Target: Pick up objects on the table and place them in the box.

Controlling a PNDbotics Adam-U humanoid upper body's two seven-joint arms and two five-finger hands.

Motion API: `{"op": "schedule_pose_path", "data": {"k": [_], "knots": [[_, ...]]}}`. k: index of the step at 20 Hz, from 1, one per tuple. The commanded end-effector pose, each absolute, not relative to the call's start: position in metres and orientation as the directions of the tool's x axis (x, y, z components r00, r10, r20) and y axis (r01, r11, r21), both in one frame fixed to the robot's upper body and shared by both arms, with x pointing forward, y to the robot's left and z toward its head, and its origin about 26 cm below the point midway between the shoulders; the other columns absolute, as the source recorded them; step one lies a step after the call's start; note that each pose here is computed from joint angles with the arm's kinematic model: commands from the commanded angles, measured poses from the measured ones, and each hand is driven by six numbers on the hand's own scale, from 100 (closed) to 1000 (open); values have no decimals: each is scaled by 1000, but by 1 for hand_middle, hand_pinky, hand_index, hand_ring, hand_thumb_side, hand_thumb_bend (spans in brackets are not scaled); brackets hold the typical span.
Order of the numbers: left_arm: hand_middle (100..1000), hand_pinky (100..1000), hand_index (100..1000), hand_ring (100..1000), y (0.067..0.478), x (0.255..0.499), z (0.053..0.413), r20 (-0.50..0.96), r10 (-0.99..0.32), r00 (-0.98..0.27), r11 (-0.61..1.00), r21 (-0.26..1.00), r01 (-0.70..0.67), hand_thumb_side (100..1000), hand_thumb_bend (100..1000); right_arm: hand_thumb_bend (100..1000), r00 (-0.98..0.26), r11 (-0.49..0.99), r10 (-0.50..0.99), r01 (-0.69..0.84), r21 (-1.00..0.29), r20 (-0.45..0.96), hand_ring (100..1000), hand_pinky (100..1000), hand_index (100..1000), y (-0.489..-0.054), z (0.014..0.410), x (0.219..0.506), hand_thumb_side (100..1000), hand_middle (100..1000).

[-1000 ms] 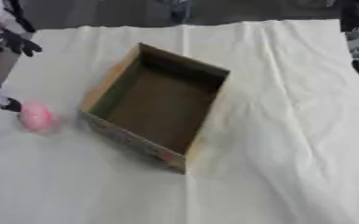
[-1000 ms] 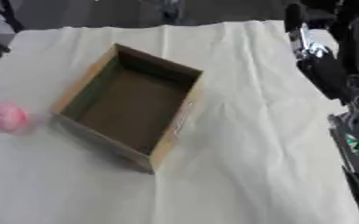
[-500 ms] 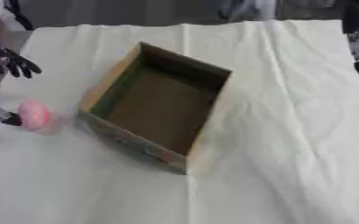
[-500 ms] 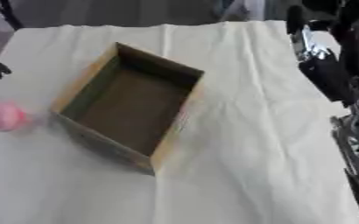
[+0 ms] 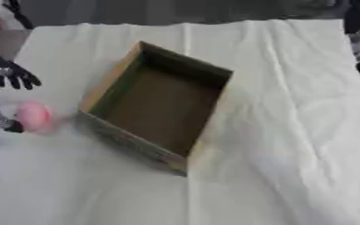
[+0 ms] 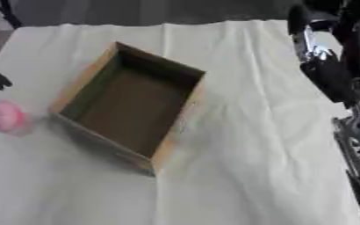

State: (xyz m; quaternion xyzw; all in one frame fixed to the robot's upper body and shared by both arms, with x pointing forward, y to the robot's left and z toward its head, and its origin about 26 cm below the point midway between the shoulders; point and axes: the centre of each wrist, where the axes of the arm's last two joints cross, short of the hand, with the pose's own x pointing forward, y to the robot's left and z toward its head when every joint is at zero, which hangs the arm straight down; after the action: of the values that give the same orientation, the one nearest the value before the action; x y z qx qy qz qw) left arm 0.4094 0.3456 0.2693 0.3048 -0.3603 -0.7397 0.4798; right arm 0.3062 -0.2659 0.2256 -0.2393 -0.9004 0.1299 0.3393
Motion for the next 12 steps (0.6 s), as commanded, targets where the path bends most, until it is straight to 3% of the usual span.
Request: {"op": "schedule_pose_path", "data": {"k": [1,12], "knots": [[815,794,952,837,351,411,279,-158,-930,-331,-305,836,457,373,556,340,-679,852,516,347,-391,522,813,684,862,-266,235,303,700,690],[809,786,943,833,355,422,264,-209,-921,-329,-348,821,453,385,541,341,-680,854,513,347,-387,524,813,684,862,-266,235,303,701,690]]}}
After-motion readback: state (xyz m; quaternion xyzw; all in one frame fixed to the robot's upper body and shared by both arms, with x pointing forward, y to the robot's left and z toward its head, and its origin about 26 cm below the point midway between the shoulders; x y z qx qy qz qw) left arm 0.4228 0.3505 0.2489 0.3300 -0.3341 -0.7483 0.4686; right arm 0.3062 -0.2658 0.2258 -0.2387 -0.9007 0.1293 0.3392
